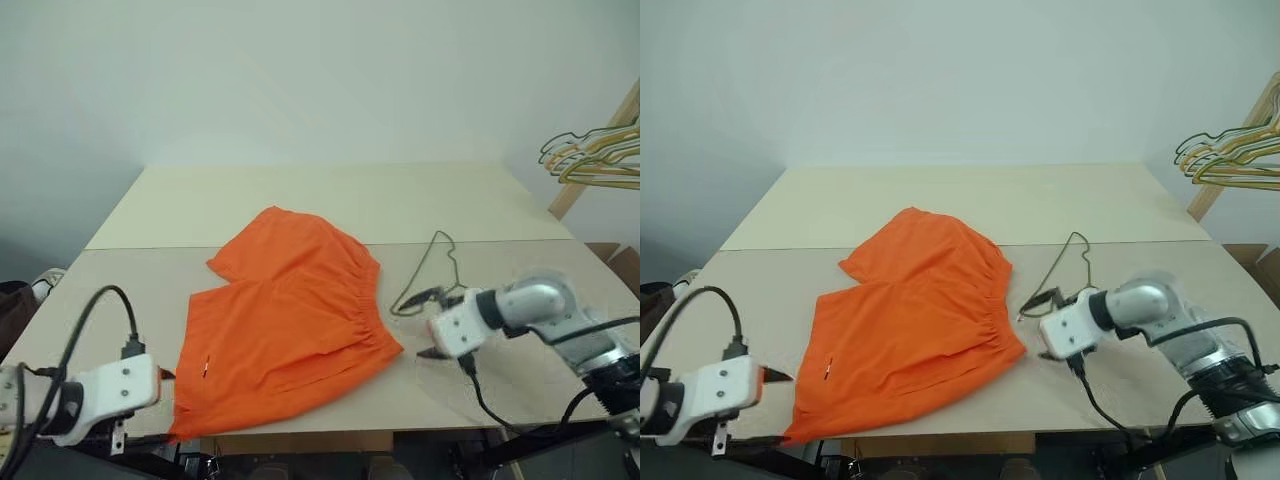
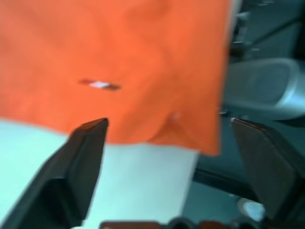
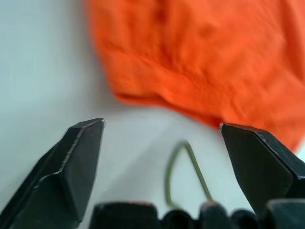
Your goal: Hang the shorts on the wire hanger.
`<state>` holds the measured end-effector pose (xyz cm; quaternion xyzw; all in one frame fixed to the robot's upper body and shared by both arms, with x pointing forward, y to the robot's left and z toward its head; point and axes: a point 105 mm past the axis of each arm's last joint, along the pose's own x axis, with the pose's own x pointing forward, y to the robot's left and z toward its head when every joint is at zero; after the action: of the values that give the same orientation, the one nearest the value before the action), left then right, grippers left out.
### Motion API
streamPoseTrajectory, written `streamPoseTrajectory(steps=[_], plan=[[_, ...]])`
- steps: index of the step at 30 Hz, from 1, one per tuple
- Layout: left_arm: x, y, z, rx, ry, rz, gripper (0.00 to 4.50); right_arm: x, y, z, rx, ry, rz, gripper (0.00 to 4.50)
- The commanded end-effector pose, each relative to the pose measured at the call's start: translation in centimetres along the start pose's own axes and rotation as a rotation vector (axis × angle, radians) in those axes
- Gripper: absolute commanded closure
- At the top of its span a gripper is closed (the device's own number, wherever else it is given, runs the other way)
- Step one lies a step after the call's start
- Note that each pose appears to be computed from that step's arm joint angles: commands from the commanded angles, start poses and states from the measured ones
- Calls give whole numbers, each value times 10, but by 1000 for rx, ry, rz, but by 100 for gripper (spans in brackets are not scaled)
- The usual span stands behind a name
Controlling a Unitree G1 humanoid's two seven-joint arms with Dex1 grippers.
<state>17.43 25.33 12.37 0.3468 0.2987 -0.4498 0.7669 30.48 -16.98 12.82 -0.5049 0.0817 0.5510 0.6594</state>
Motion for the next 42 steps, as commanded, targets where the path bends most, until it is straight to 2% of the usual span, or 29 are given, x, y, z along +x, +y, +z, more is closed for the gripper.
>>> streamPoseTrajectory(steps=[1, 3, 5, 8, 11, 15, 23, 32, 34, 38, 42], plan=[[-15, 14, 42, -7, -269, 69, 2, -6, -38, 0, 243, -15, -231, 17], [-17, 20, 62, -3, -384, 82, 2, 2, -48, -5, 356, 2, -322, 17], [-13, 22, 72, 10, -431, 72, 2, 14, -53, -14, 468, 53, -396, 17], [-2, 23, 75, 34, -421, 44, 2, 39, -53, -25, 625, 122, -483, 17], [8, 25, 73, 49, -397, 38, 2, 54, -49, -30, 688, 166, -529, 17], [11, 25, 74, 52, -401, 27, 2, 55, -43, -38, 703, 222, -554, 17], [16, 27, 68, 61, -372, 15, 2, 50, -11, -57, 581, 378, -435, 17], [21, 29, 65, 78, -350, 10, 2, 11, 10, -82, 495, 517, -370, 17], [20, 29, 65, 79, -352, 13, 2, 6, 5, -78, 545, 466, -393, 17], [22, 29, 66, 81, -354, 12, 2, 3, -16, -55, 786, 240, -454, 17], [24, 31, 67, 86, -357, 7, 2, 8, -29, -44, 918, 79, -436, 17]])
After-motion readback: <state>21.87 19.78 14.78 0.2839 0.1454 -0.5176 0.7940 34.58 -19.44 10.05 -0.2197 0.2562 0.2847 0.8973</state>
